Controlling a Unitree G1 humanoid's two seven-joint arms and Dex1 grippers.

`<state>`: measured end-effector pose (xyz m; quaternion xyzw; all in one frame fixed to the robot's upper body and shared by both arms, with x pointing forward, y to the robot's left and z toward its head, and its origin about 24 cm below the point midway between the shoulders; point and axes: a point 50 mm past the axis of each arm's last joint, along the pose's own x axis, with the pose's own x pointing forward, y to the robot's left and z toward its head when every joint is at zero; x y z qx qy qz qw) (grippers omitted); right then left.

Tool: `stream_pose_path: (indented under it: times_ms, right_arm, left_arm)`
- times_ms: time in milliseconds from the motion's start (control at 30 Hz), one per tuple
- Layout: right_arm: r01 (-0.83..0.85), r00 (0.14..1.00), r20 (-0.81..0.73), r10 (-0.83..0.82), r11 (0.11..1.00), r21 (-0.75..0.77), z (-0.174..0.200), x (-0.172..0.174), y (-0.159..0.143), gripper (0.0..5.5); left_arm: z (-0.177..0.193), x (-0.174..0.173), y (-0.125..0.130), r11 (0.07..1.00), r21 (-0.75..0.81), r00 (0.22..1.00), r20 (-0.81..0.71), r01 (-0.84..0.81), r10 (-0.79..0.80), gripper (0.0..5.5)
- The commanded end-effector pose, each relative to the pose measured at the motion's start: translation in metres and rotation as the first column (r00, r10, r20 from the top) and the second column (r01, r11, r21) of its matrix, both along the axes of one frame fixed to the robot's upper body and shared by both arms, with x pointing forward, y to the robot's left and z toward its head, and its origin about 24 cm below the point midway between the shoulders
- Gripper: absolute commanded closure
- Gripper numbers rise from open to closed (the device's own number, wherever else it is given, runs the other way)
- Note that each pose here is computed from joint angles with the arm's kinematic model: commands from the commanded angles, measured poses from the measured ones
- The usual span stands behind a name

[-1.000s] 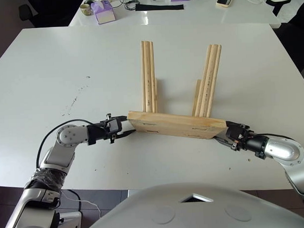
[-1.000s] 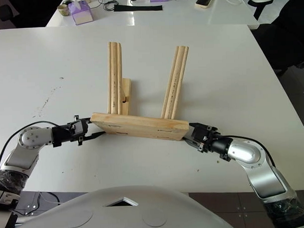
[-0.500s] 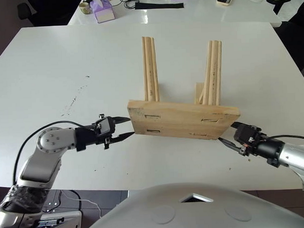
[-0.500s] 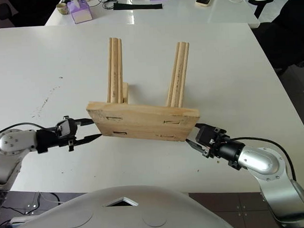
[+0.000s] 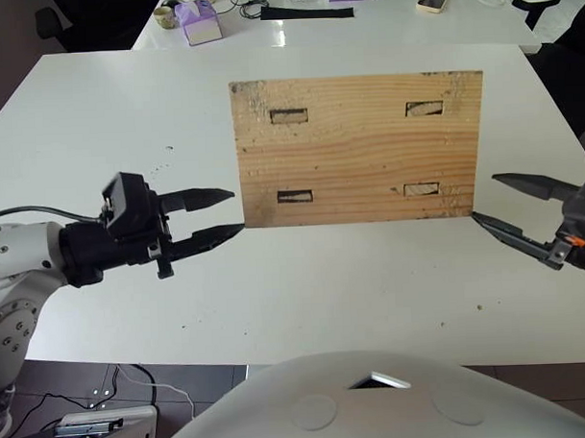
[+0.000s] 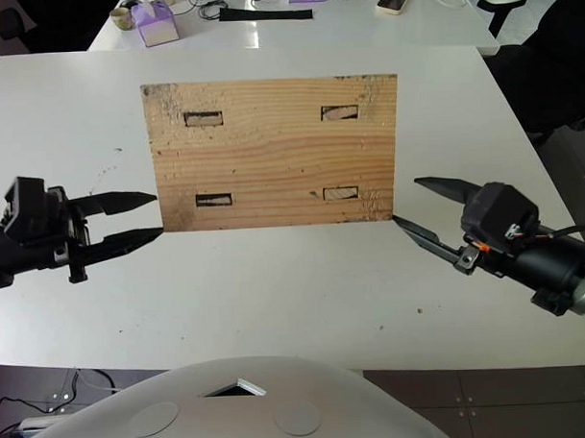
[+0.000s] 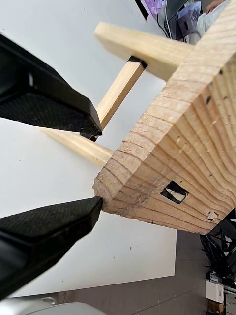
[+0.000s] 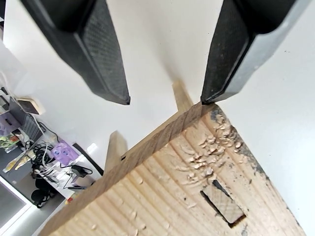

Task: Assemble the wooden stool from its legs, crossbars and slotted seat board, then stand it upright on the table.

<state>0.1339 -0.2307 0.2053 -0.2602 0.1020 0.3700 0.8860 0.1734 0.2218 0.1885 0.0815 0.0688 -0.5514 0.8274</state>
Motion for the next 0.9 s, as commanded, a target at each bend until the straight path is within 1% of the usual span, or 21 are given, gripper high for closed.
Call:
stream_pose_path:
  times_ms: [33, 100, 200, 300, 400, 500, 600, 767, 900]
  right_arm:
    - [-0.301, 0.953, -0.004, 0.302, 0.952, 0.058, 0.016, -0.01, 0.043, 2.82]
    - [-0.286, 0.957, -0.02, 0.288, 0.956, 0.06, 0.011, -0.008, 0.043, 2.82]
    - [-0.251, 0.965, -0.072, 0.253, 0.968, 0.03, -0.008, -0.004, 0.041, 2.82]
    - [-0.224, 0.969, -0.109, 0.22, 0.974, -0.022, -0.026, -0.002, 0.036, 2.82]
    - [-0.207, 0.976, -0.068, 0.206, 0.978, -0.006, -0.029, 0.002, 0.038, 2.82]
    - [-0.212, 0.977, 0.002, 0.212, 0.976, 0.05, -0.021, 0.009, 0.043, 2.82]
    - [-0.213, 0.976, 0.055, 0.209, 0.973, 0.086, -0.013, 0.015, 0.045, 2.82]
    - [-0.193, 0.98, 0.066, 0.188, 0.977, 0.091, -0.012, 0.021, 0.043, 2.82]
    - [-0.143, 0.989, 0.029, 0.143, 0.99, 0.011, -0.029, 0.022, 0.033, 2.82]
  left_arm:
    - [0.027, -0.004, -0.026, 0.981, -0.073, 0.982, 0.065, 0.181, -0.177, 3.17]
    - [0.023, -0.003, -0.028, 0.98, -0.06, 0.981, 0.058, 0.188, -0.184, 3.17]
    - [0.01, -0.003, -0.031, 0.979, -0.032, 0.979, 0.036, 0.203, -0.202, 3.17]
    - [-0.004, 0.005, -0.023, 0.986, 0.012, 0.986, 0.02, 0.164, -0.164, 3.17]
    - [-0.009, 0.022, -0.015, 0.997, 0.01, 0.996, 0.053, 0.077, -0.078, 3.17]
    - [0.001, 0.039, -0.012, 0.998, -0.069, 0.996, 0.088, 0.01, -0.004, 3.17]
    - [0.012, 0.046, -0.012, 0.99, -0.139, 0.994, 0.106, -0.015, 0.03, 3.17]
    - [0.009, 0.037, -0.019, 0.986, -0.165, 0.996, 0.094, 0.012, 0.003, 3.17]
    - [-0.014, 0.03, -0.013, 0.998, -0.068, 0.997, 0.075, 0.011, -0.006, 3.17]
